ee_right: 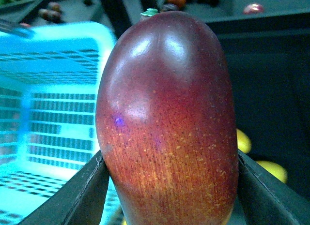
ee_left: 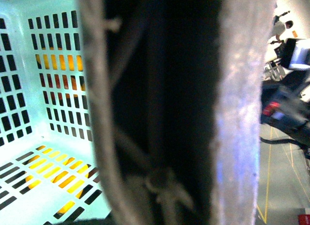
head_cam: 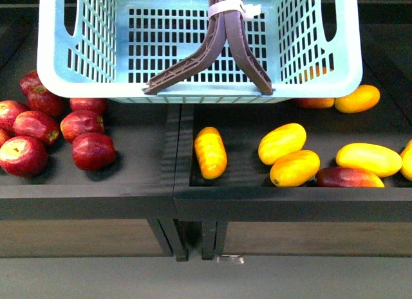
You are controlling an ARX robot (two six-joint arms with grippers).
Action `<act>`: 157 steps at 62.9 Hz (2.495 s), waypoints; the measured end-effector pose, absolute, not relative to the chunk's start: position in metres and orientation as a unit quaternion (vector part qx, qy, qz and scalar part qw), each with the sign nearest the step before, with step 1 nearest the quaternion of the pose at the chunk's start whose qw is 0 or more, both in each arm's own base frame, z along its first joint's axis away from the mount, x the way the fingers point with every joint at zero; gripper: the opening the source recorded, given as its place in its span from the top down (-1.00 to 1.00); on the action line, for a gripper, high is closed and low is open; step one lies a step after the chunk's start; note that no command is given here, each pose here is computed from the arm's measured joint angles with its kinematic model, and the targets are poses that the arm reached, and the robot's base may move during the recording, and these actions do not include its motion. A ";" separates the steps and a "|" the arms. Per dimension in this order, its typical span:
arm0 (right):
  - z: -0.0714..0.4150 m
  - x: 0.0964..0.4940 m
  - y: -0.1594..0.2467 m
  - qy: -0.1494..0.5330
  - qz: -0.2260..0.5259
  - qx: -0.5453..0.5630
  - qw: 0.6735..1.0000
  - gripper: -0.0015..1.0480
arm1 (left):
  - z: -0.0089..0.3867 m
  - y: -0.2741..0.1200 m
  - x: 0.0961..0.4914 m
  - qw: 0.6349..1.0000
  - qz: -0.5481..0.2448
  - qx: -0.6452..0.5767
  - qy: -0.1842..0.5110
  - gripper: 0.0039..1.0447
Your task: Pick mango and avocado into basket
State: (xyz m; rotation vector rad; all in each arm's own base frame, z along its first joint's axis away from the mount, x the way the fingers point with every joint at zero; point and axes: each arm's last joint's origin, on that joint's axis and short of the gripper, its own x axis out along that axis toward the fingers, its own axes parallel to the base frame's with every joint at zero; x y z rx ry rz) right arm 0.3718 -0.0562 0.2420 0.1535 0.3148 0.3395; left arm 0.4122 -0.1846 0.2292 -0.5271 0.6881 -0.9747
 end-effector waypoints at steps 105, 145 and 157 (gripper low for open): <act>0.230 0.196 0.000 0.005 -0.001 0.007 1.000 -0.84 | 0.227 -0.184 0.413 0.796 -0.451 -0.244 0.321 0.77; 0.230 0.196 0.000 0.005 -0.002 0.003 1.000 -0.83 | 0.227 -0.190 0.411 0.791 -0.458 -0.242 0.323 0.77; 0.230 0.196 0.000 0.005 -0.002 0.003 1.000 -0.83 | 0.228 -0.190 0.410 0.787 -0.464 -0.244 0.325 0.77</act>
